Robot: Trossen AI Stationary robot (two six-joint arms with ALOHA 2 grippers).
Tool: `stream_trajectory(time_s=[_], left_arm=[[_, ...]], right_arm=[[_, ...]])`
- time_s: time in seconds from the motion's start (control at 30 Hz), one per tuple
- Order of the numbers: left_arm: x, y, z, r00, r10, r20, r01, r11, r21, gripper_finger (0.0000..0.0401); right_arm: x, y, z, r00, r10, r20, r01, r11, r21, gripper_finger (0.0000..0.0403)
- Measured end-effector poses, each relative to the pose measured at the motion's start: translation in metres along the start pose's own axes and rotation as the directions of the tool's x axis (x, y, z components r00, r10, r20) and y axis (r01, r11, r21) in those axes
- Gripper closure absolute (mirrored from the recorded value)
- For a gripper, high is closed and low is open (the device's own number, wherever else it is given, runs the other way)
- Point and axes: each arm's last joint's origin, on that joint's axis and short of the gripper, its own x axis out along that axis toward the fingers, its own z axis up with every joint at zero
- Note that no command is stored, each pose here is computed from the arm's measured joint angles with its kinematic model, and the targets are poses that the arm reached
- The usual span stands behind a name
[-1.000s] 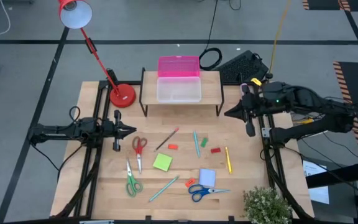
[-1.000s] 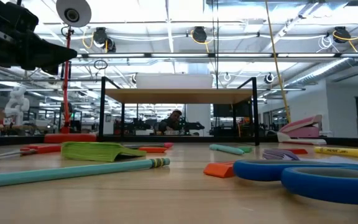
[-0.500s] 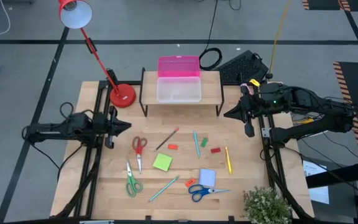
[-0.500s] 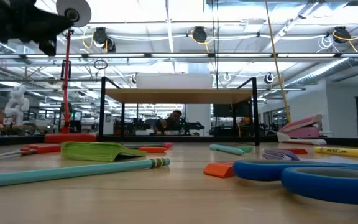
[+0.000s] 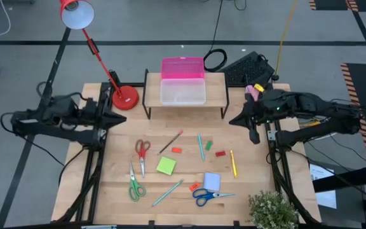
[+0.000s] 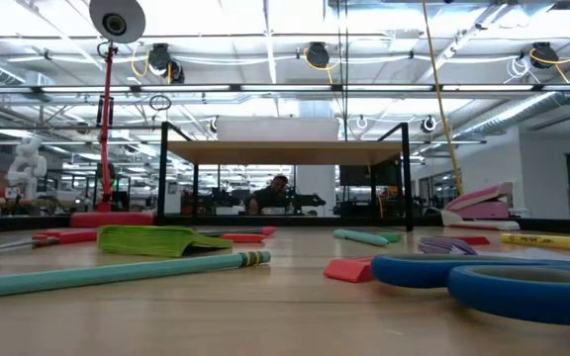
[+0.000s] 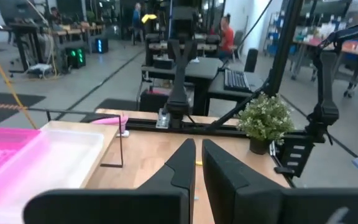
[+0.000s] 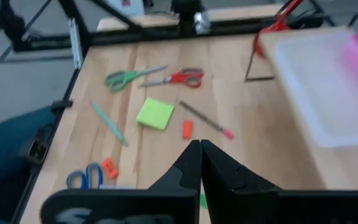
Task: Pack school essentials
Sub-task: Put the blue scissors into the pink supply box on the shelf
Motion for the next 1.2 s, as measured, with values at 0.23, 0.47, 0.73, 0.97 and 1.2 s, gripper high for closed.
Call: stream_trajectory(time_s=[0.23,0.47,0.73,0.97,1.2], left_arm=[[0.027,-0.012,0.045,0.982,-0.032,-0.186,0.035,0.999,0.009,0.0369],[0.069,-0.027,0.034,0.947,-0.078,-0.311,0.091,0.995,0.030,0.0369],[0.100,-0.043,0.017,0.917,0.032,-0.397,0.029,0.989,0.146,0.0369],[0.114,-0.049,-0.003,0.887,0.042,-0.459,0.071,0.972,0.225,0.0368],[0.116,-0.046,-0.020,0.870,0.061,-0.490,0.053,0.975,0.214,0.0368]], right_arm=[[0.027,0.005,-0.028,0.994,0.027,-0.106,-0.028,1.000,-0.007,0.0403],[0.049,0.012,-0.048,0.991,0.064,-0.120,-0.061,0.998,0.033,0.0403],[0.070,0.035,-0.057,0.991,0.049,-0.128,-0.046,0.998,0.031,0.0403],[0.107,0.073,-0.069,0.981,0.048,-0.187,-0.054,0.998,-0.026,0.0403],[0.142,0.102,-0.084,0.960,0.062,-0.273,-0.075,0.996,-0.038,0.0392]])
